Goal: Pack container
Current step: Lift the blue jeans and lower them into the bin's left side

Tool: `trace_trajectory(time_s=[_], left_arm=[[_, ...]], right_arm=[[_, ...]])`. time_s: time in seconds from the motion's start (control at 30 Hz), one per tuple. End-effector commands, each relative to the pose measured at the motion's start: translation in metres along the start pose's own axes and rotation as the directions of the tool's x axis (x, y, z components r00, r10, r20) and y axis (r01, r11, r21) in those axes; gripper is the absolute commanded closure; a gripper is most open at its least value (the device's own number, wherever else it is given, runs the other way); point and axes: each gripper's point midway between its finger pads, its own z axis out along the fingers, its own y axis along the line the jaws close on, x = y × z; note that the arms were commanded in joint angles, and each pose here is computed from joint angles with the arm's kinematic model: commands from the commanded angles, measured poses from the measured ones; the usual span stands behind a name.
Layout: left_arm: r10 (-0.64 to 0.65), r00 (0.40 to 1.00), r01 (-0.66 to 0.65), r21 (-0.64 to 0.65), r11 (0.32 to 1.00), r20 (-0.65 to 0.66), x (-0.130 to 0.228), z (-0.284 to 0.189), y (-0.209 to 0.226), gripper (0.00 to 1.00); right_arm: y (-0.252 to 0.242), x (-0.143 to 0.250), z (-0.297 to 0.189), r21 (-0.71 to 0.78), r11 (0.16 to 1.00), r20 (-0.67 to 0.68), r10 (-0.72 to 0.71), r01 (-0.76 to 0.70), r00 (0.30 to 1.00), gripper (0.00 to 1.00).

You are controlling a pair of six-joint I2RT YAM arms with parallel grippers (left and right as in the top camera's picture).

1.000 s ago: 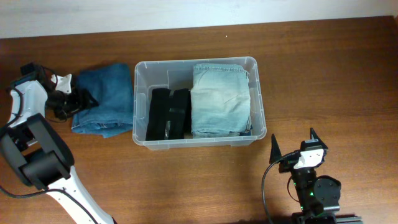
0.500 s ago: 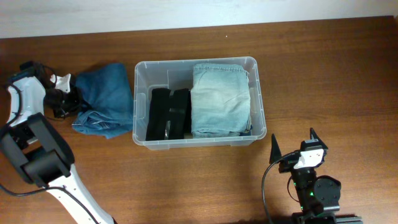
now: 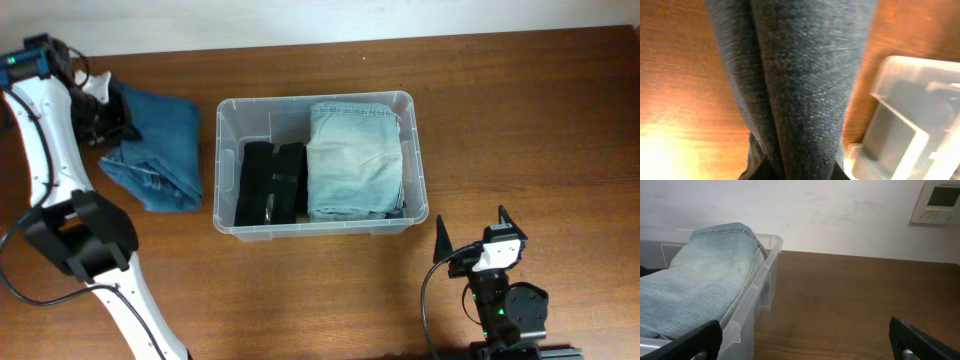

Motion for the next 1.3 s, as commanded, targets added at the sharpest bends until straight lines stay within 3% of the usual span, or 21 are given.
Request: trace_trajectory(time_s=[0.0,0.27,0.6,0.77,0.97,1.27], left_arm=[[0.028,0.989,-0.033,0.032,0.999,0.142,-0.013,-0.049,-0.037,0.99],[0.098,0.92,-0.153,0.118,0.981,0.38,0.003,-0.145,-0.122,0.99],[0.192,0.846,-0.308,0.163,0.937,0.497,0.062,-0.211,-0.204,0.99],[0.262,0.853,-0.383,0.202,0.901,0.451,0.089,-0.196,-0.252,0.99],[0.163,0.933,-0.245,0.234,0.941,0.322,0.101,-0.163,-0.269,0.99],[0.088,0.955,-0.16,0.243,0.957,0.283,0.105,-0.154,-0.275,0.99]], right_arm=[[0.0,0.001,0.0,-0.004,1.0,0.001,0.009,-0.009,1.0,0.02],[0.0,0.001,0.0,-0.004,1.0,0.001,0.009,-0.009,1.0,0.02],[0.0,0.001,0.0,-0.004,1.0,0.001,0.009,-0.009,1.0,0.02],[0.0,0.001,0.0,-0.004,1.0,0.002,0.009,-0.009,1.0,0.02],[0.0,0.001,0.0,-0.004,1.0,0.001,0.009,-0.009,1.0,0.02],[0.0,0.001,0.0,-0.004,1.0,0.001,0.009,-0.009,1.0,0.02]])
